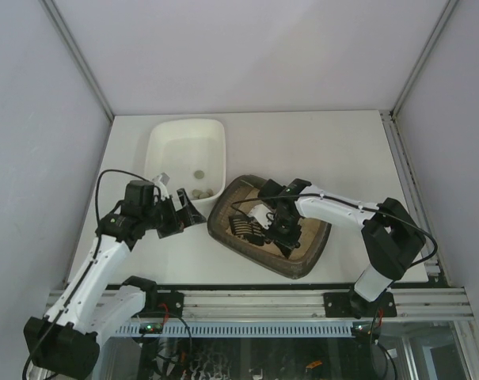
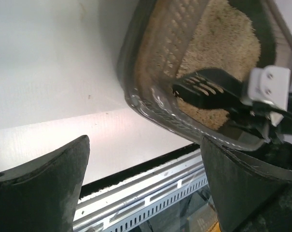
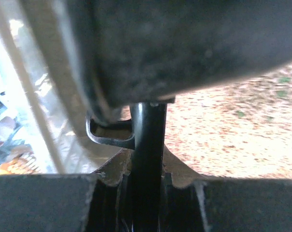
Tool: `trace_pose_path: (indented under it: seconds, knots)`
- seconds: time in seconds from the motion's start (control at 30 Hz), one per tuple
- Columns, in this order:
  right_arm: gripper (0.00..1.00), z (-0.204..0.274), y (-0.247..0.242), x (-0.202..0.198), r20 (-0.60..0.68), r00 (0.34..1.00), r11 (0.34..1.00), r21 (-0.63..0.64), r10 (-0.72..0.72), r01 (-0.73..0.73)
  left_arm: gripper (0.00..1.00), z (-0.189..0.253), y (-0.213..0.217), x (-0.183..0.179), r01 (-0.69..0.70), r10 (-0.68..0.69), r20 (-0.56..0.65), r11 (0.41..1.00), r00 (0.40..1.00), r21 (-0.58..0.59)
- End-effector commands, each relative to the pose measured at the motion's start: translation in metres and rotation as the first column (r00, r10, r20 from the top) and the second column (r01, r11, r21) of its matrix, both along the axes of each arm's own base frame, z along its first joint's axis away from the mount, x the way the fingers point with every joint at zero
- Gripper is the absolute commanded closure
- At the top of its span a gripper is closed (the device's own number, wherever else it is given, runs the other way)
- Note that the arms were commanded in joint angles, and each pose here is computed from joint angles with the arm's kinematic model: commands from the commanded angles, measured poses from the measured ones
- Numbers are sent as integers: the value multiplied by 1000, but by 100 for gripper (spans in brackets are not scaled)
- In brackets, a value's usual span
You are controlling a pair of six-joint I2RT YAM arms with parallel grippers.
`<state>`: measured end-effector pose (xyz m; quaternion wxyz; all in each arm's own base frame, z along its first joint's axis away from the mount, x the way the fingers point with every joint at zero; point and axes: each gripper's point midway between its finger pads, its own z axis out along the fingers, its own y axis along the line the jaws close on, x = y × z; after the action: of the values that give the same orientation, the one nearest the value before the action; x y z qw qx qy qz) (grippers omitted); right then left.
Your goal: Clean the litter box
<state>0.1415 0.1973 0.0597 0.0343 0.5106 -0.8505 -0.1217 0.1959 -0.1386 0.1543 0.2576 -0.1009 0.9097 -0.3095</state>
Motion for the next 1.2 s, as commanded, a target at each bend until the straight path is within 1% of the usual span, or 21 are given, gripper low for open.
trace_pose_path:
  seconds: [0.0,0.13,0.3,0.4,0.47,0.57,0.73,0.77,0.83,0.9,0.97,1.03,1.17]
  knots:
    - [100,19,22,-36,-196,981,993,112,-3,26,0,20,3,27,-46,43,83,998,996,31]
    - [100,33,34,-36,-233,972,980,182,-34,78,0,29,3,37,-54,50,107,998,993,40]
    - [100,37,39,-24,-272,940,946,189,-207,263,0,36,-2,38,-46,44,101,999,994,11]
    - [100,42,52,-29,-392,883,907,215,-259,362,0,36,-3,36,-42,42,102,999,994,3]
    - [100,40,56,-35,-453,848,896,197,-277,398,0,36,-2,34,-42,41,104,999,994,2]
    - [100,29,56,-43,-507,802,887,142,-316,439,0,35,-3,31,-36,36,103,999,994,-3]
    - [100,16,61,-61,-563,754,887,76,-338,455,0,36,-3,28,-31,32,111,999,993,-6]
    - [100,10,58,-66,-558,751,890,45,-354,454,0,36,-3,27,-30,31,113,1000,993,-6]
    - [100,-12,42,-69,-477,770,890,-62,-423,451,0,35,-2,28,-29,29,120,1000,992,0]
    - [100,-29,25,-64,-383,770,859,-174,-510,482,0,36,-1,30,-26,25,139,1000,990,9]
    - [100,-42,12,-58,-295,770,824,-251,-565,508,0,37,-5,26,8,-7,150,1000,989,-2]
    - [100,-48,9,-57,-263,759,801,-272,-595,534,0,33,-12,18,41,-39,131,999,991,-9]
    - [100,-45,15,-49,-220,749,779,-247,-625,577,0,9,-37,-14,140,-139,52,990,989,-13]
